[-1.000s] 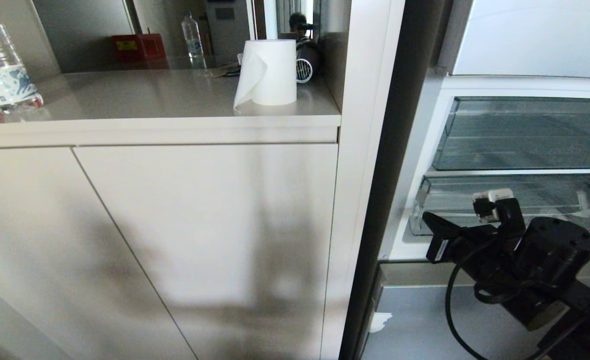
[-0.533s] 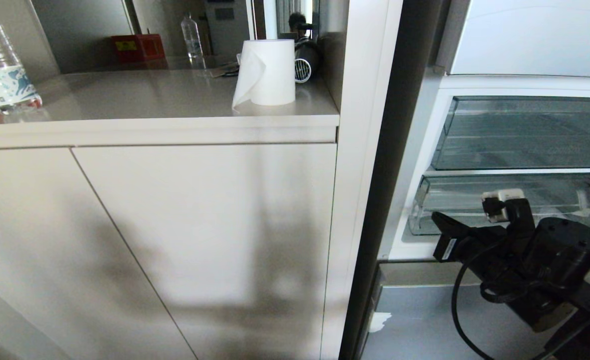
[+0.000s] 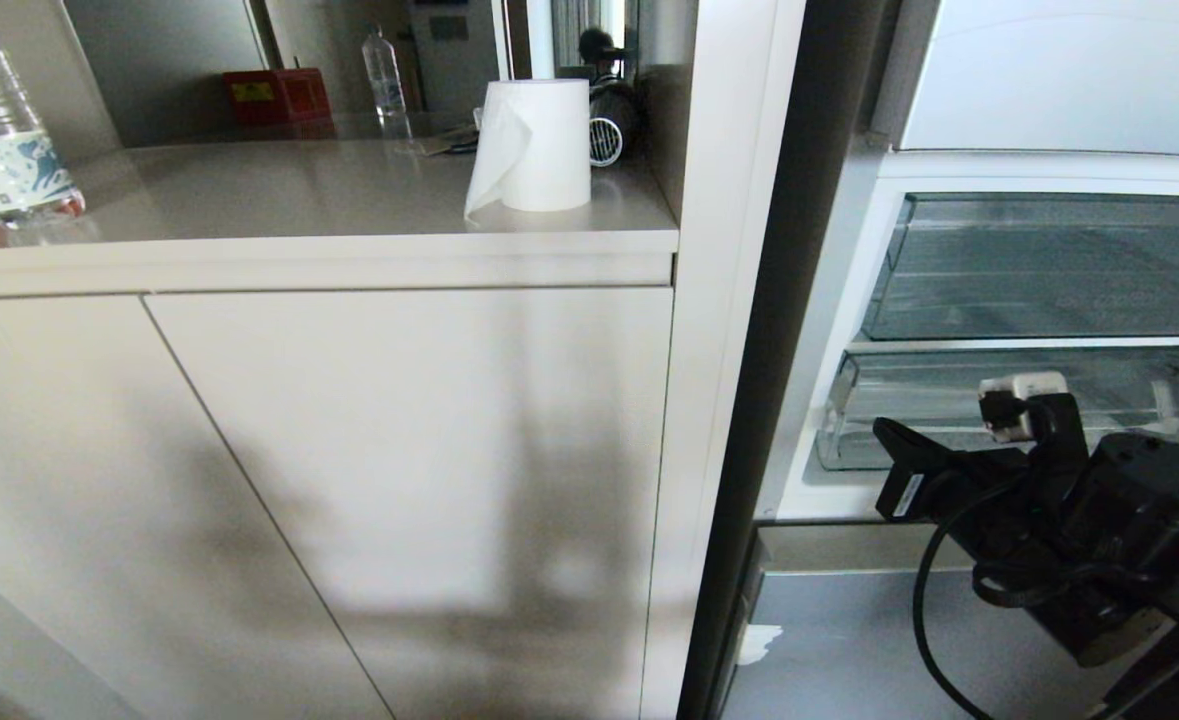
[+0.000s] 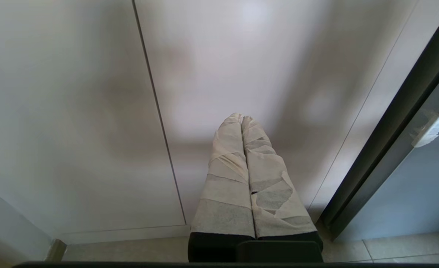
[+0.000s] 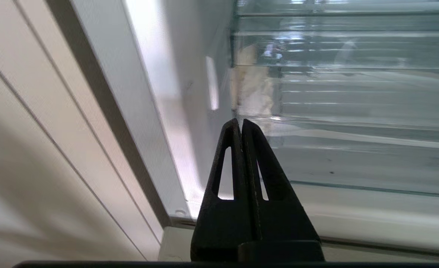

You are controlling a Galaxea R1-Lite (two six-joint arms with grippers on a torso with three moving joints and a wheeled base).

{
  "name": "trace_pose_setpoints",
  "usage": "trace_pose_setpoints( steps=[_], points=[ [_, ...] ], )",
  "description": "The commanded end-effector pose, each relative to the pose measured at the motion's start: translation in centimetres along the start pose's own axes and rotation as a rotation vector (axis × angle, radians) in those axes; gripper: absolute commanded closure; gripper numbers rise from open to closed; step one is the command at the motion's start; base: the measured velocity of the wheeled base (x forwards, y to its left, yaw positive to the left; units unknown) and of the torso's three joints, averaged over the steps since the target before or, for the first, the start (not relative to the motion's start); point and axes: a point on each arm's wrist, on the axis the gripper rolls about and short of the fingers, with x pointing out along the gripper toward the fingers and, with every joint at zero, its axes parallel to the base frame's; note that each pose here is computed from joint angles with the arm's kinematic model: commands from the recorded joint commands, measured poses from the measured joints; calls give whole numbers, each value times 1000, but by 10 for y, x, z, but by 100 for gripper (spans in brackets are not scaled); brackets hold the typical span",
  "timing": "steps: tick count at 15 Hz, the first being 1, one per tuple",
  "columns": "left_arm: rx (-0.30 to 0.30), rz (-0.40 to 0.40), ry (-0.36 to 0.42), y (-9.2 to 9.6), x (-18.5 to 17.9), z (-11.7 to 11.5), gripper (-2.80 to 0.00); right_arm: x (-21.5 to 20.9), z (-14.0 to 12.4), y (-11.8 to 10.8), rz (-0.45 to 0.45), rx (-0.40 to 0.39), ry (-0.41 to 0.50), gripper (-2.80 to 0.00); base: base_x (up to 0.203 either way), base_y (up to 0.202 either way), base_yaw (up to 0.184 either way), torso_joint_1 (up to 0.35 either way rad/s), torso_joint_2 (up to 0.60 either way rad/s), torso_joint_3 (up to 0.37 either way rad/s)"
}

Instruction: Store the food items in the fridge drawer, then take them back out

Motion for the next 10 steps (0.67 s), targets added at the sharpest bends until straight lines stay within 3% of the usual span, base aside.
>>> trace_pose_setpoints(
  steps=[1,3,4,5,10],
  points=[
    [0,1,0,0,0,0,0,-2,1,0,0,3,-5,0,0,0,0,0,0,0],
    [0,1,0,0,0,0,0,-1,1,0,-11,2,-10,0,0,0,0,0,0,0],
    [0,2,0,0,0,0,0,-2,0,-1,-14,2,-2,-247,0,0,0,0,0,0],
    [0,0,0,0,0,0,0,-2,0,-1,-14,0,-1,-280,0,0,0,0,0,0],
    [0,2,0,0,0,0,0,3,-12,-4,-27,2,42,-280,0,0,0,0,0,0]
  ],
)
